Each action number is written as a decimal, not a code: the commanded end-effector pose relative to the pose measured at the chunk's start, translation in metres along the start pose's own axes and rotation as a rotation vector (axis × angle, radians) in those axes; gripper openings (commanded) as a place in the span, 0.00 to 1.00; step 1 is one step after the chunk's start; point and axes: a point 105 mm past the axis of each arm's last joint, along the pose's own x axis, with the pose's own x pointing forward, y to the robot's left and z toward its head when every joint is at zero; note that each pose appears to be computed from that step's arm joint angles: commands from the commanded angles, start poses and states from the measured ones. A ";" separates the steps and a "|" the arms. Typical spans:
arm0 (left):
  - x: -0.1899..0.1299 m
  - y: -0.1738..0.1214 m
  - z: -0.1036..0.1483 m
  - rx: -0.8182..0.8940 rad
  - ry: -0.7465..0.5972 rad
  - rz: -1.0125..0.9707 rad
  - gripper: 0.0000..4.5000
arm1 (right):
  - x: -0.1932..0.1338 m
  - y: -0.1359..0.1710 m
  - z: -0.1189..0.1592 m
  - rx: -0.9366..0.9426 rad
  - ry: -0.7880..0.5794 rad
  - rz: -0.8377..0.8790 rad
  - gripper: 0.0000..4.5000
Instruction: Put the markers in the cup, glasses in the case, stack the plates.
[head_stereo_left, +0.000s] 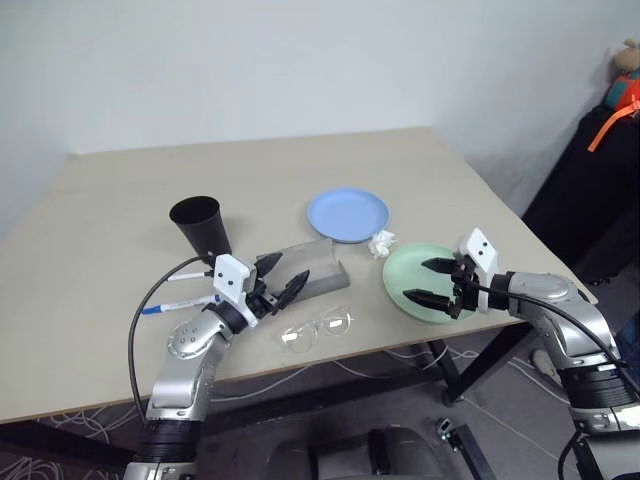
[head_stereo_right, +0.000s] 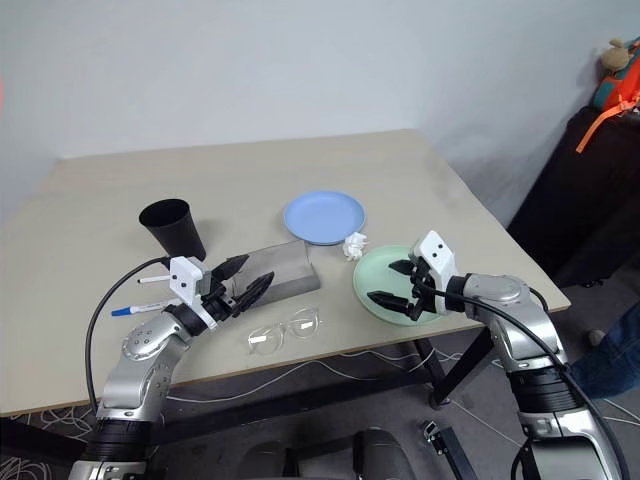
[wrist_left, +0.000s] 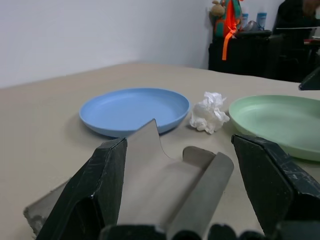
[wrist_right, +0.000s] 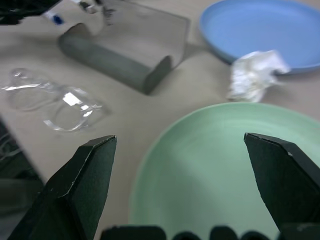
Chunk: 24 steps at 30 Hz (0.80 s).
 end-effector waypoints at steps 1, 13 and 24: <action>0.007 -0.003 0.013 0.032 -0.045 -0.030 0.79 | 0.004 0.012 -0.002 -0.025 0.042 0.022 1.00; 0.014 -0.033 0.018 -0.002 -0.049 -0.185 0.79 | 0.032 0.023 -0.016 -0.027 0.131 -0.105 1.00; 0.017 -0.039 0.017 -0.010 -0.039 -0.210 0.79 | 0.038 0.006 -0.017 -0.125 0.170 -0.250 1.00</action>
